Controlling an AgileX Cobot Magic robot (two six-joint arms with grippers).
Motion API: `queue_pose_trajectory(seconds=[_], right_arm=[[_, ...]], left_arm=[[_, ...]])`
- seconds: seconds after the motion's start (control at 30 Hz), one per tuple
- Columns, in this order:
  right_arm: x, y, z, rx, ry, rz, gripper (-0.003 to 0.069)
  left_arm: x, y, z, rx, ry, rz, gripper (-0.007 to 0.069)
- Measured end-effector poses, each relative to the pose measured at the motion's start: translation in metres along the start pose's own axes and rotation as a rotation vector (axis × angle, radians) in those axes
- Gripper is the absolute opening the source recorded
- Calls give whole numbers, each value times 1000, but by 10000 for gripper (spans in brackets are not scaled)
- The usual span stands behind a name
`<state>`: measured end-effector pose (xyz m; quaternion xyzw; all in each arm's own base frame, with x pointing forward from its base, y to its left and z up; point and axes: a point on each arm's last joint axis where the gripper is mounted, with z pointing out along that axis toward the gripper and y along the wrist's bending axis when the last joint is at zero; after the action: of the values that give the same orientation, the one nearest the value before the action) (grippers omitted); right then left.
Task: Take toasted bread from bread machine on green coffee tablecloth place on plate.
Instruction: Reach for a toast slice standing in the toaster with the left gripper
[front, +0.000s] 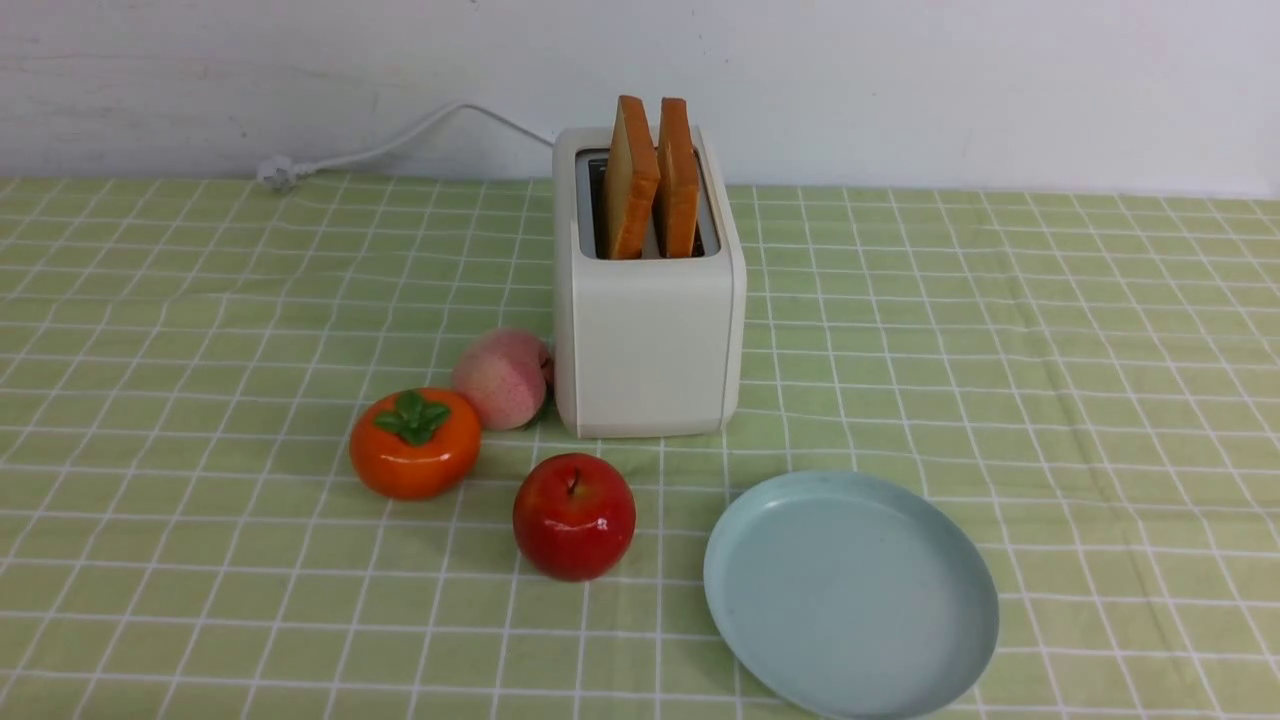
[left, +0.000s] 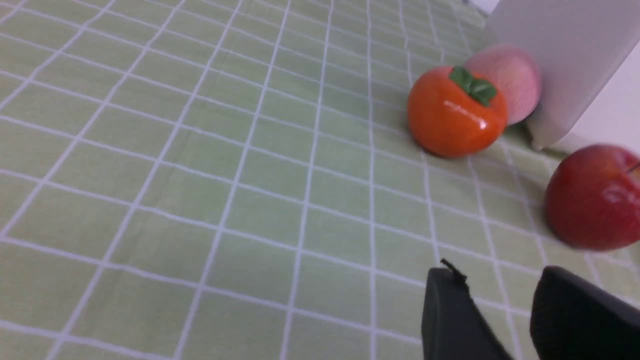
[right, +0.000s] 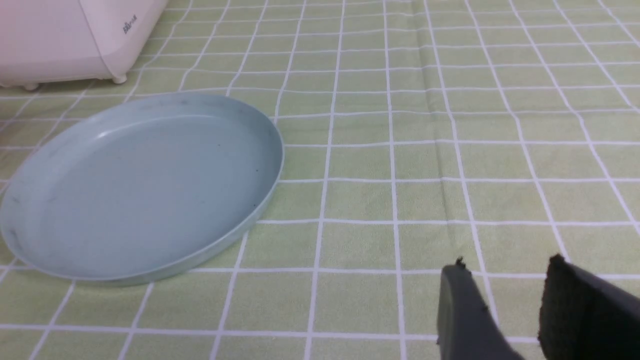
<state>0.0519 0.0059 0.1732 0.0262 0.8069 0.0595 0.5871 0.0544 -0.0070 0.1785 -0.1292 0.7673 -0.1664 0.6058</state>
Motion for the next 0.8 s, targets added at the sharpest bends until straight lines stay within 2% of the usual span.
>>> queue_pose_trajectory(seconds=[0.33, 0.53, 0.8], right_arm=[[0, 0, 0, 0, 0, 0, 240], [0, 0, 0, 0, 0, 0, 240], [0, 0, 0, 3, -2, -7, 240]], left_arm=[[-13, -7, -1, 94, -133, -286, 239], [-21, -8, -3, 146, -204, -526, 239], [-28, -7, -5, 162, -265, -591, 234]])
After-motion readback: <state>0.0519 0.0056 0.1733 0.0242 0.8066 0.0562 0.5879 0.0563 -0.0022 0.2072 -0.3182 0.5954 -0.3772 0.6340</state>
